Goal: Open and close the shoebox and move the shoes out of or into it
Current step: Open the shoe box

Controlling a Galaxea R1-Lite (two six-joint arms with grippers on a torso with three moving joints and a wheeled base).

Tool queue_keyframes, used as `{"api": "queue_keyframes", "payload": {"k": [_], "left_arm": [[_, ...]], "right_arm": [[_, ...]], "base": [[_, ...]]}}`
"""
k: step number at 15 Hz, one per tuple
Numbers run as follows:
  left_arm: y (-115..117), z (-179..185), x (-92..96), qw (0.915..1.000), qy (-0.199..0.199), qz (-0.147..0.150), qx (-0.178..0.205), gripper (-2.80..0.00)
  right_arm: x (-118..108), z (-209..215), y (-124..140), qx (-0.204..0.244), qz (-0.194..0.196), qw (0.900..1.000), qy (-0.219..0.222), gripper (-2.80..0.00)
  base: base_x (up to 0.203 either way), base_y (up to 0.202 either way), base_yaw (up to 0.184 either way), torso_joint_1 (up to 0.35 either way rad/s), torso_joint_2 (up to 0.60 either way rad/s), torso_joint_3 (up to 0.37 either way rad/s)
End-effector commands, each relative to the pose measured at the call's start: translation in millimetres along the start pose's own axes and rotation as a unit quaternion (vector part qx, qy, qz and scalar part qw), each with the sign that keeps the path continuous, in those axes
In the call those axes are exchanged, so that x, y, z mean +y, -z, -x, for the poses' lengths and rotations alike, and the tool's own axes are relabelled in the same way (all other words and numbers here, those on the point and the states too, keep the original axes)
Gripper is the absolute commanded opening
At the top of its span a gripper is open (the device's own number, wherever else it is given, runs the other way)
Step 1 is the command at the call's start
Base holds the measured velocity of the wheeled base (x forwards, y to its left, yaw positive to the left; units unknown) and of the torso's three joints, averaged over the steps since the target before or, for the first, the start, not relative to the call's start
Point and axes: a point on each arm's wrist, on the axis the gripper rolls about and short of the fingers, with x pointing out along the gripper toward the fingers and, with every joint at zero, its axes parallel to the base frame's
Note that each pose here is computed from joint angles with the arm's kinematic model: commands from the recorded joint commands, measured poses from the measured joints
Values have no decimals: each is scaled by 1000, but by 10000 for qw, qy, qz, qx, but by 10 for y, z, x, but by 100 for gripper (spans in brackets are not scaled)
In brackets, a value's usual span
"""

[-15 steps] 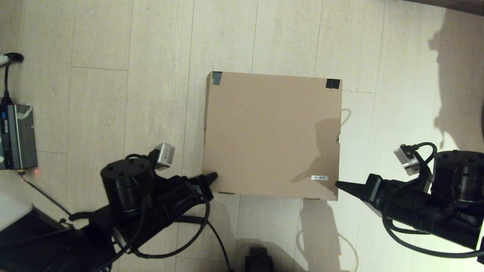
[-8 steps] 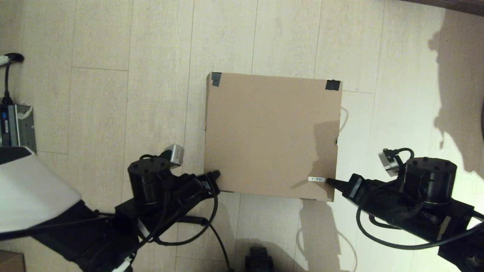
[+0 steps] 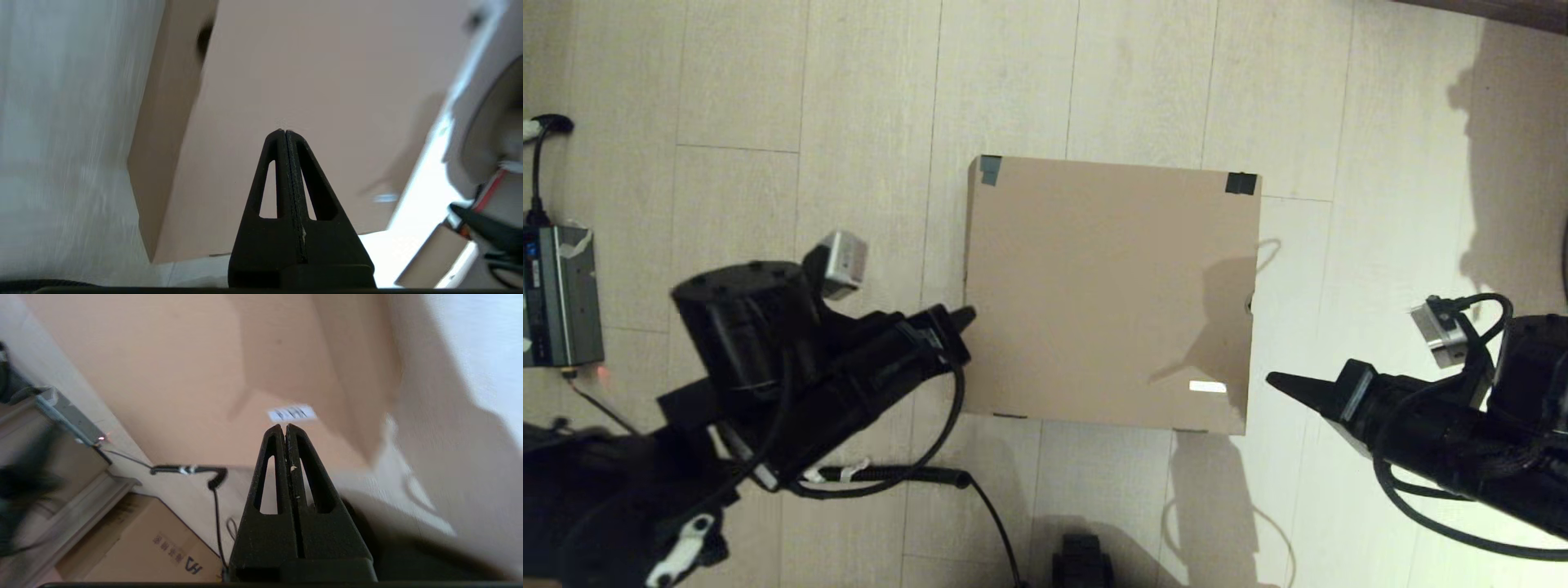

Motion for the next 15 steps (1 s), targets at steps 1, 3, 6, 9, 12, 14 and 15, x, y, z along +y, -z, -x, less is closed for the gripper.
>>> {"api": "queue_keyframes", "payload": {"k": [1,3,6,9,12,14,15], "left_arm": [[-398,294,-21,9993,-101,41,-346,-280],[-432,211,330,9966,-744,73,-356,-280],[-497,51,1128,9893,-1136,808,-432,-280],[-382,-54,1508,9801,-552,1907,-42,-280],[-405,-142,1311,9682,221,2488,-112,-280],[-355,-238,1269,9666,372,2536,-45,-280],[-327,-267,1254,9661,399,2551,3,-280]], "right_arm": [[41,244,-91,-230,-20,9997,19,-280],[-139,184,-114,-217,-41,9989,418,-280],[-395,60,-182,-82,-133,9994,322,-280],[-671,-133,-166,167,-277,9994,153,-280],[-872,-337,-131,149,-250,9981,-536,-280],[-964,-456,-121,22,-376,9955,-870,-280],[-1011,-502,-99,15,-431,9949,-913,-280]], "base": [[0,0,0,0,0,0],[0,0,0,0,0,0],[0,0,0,0,0,0],[0,0,0,0,0,0],[0,0,0,0,0,0],[0,0,0,0,0,0],[0,0,0,0,0,0]]}}
